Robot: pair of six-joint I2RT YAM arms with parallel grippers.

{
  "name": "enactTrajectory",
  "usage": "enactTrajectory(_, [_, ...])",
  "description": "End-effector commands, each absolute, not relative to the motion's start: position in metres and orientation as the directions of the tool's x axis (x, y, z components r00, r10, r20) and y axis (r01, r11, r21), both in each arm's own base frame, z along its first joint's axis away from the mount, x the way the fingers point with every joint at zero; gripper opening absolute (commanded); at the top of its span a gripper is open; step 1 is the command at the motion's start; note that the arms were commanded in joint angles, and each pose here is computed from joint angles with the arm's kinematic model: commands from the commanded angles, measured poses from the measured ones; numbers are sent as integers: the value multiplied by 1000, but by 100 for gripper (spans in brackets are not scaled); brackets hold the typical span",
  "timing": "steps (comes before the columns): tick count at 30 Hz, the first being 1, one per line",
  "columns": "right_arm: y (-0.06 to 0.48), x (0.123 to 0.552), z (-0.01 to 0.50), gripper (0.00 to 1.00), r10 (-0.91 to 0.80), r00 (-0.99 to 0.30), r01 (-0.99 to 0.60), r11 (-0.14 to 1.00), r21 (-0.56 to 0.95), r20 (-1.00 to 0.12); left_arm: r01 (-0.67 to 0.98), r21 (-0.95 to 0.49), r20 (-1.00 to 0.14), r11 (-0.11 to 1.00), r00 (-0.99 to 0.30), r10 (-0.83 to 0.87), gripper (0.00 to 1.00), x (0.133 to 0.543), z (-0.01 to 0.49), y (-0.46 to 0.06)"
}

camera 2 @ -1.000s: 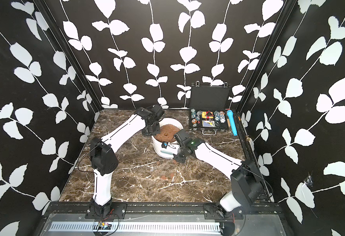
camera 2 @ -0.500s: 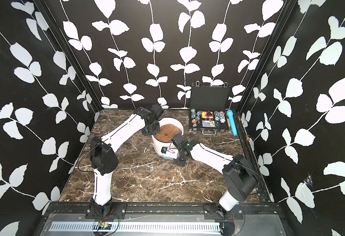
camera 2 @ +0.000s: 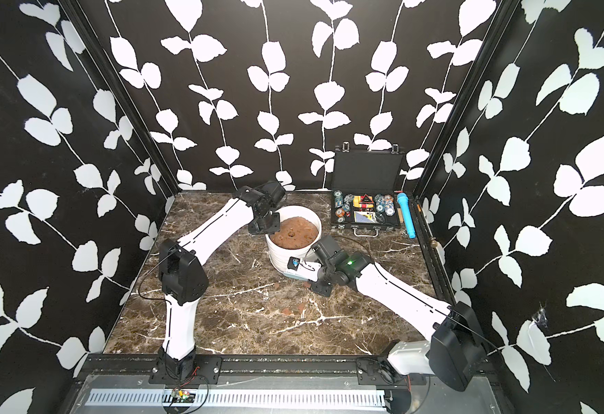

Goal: Scrub the dried mud off the ceramic pot
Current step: Place the brush at the center of the board.

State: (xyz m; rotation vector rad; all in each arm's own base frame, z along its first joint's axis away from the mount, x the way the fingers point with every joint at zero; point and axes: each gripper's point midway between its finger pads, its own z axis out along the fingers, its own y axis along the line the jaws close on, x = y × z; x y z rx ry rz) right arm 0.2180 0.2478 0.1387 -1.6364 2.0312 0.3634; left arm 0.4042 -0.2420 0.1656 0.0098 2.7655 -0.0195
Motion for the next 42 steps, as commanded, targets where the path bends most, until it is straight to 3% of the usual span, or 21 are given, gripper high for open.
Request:
enactTrajectory(1, [246,217,144,0,-788,-182,-958,277,-74,-589,43,-54,-413,998,-910,17,30,415,181,-250])
enactTrajectory(8, [249,210,128,0,-780,-244,-957,290,13,-576,76,-73,-487,994,-873,31,44,419,211,-249])
enactTrajectory(13, [229,226,119,0,-680,-478,-829,558,31,-556,121,-24,-547,992,-833,89,54,424,234,-234])
enactTrajectory(19, [209,223,116,0,-378,-714,-570,802,177,-589,242,-109,-623,964,-772,124,83,427,247,-215])
enactTrajectory(22, [188,218,95,0,-280,-799,-432,883,183,-532,252,-147,-665,956,-741,93,92,429,241,-193])
enactTrajectory(25, [175,216,79,0,-240,-843,-348,926,148,-482,257,-151,-667,955,-739,94,96,427,225,-176])
enactTrajectory(32, [173,226,60,0,-140,-849,-256,953,164,-510,286,-196,-655,938,-750,92,99,404,177,-171])
enactTrajectory(35, [176,224,48,11,-145,-861,-258,950,173,-487,304,-210,-655,929,-749,97,99,395,165,-172])
enactTrajectory(42, [183,232,43,24,-169,-853,-282,946,162,-494,322,-132,-665,938,-730,157,99,380,150,-157])
